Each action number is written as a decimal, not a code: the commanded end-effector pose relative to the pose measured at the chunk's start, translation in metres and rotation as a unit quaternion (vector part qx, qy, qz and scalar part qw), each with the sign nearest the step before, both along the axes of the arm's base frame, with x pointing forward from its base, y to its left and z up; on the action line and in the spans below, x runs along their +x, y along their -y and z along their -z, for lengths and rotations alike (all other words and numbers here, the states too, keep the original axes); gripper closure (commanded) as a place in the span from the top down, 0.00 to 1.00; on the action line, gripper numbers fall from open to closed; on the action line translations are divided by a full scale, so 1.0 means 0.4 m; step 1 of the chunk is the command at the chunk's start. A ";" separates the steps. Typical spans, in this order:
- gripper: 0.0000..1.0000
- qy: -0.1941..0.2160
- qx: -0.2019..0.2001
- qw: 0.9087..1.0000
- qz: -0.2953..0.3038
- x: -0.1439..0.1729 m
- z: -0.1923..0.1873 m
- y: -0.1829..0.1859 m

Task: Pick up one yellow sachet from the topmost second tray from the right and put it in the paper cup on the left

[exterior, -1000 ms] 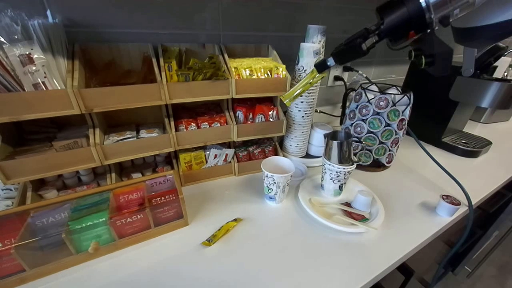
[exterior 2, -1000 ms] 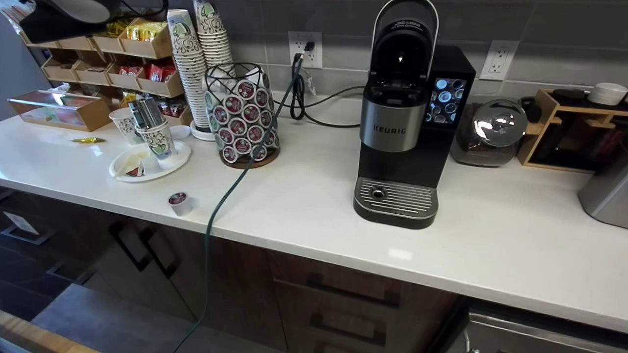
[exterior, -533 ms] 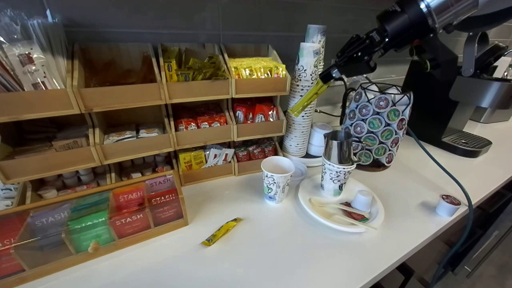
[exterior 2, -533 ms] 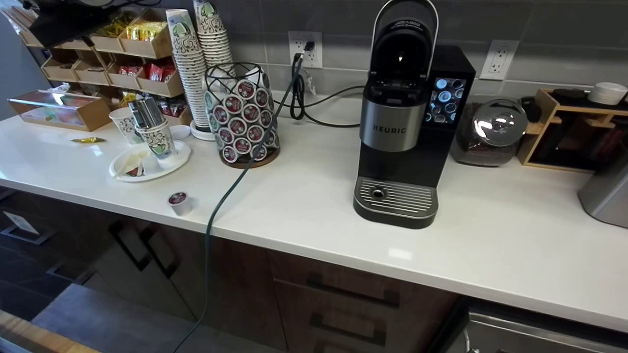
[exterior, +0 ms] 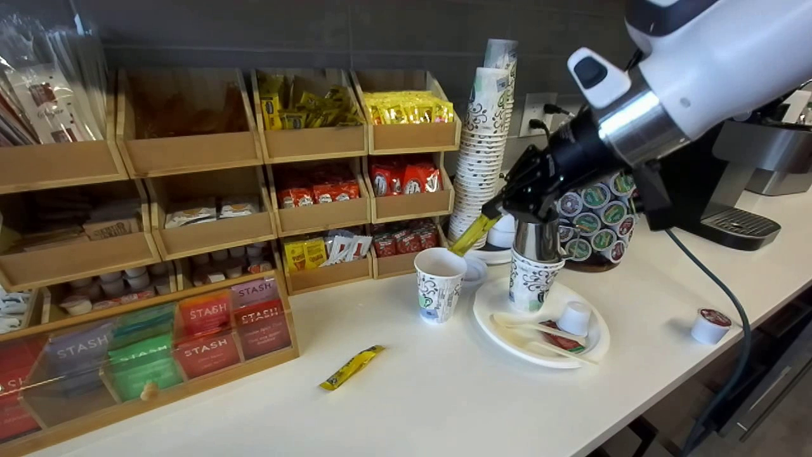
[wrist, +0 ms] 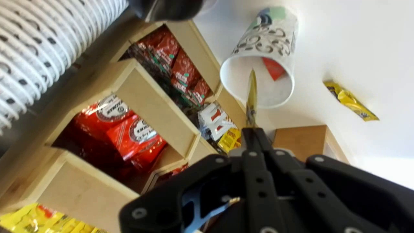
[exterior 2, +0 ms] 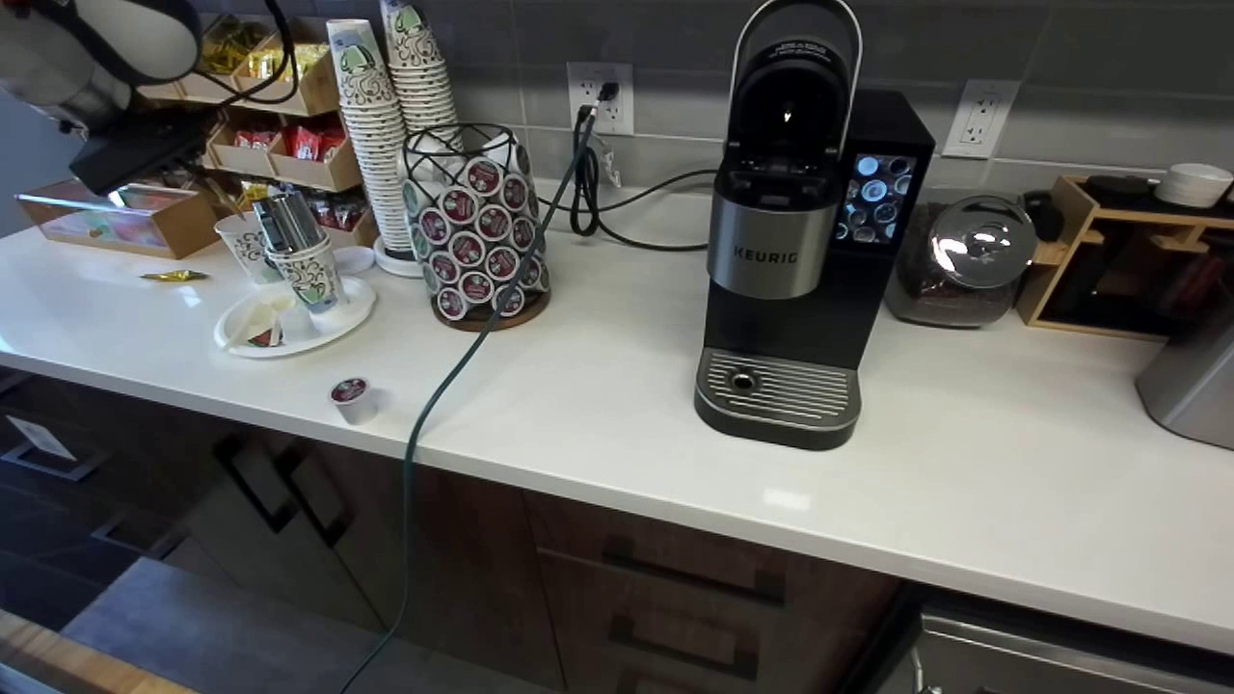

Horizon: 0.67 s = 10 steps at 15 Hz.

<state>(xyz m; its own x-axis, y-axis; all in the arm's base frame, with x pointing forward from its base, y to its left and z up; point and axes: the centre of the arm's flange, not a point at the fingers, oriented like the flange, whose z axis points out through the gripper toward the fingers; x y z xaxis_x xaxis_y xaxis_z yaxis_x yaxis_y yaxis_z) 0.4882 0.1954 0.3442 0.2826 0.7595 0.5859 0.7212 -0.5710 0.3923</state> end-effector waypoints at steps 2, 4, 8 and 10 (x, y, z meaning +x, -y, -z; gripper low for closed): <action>0.00 -0.012 -0.015 0.998 0.057 0.050 0.060 -0.119; 0.00 -0.018 0.001 0.997 0.079 0.062 0.066 -0.148; 0.27 -0.031 0.034 0.994 0.097 0.064 0.044 -0.225; 0.40 -0.030 0.044 0.993 0.104 0.065 0.031 -0.250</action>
<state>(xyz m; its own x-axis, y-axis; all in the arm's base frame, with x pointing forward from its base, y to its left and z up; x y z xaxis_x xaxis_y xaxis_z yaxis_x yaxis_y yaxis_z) 0.5030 0.2587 0.3012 0.4350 0.6415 0.6318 0.6112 -0.7257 0.3160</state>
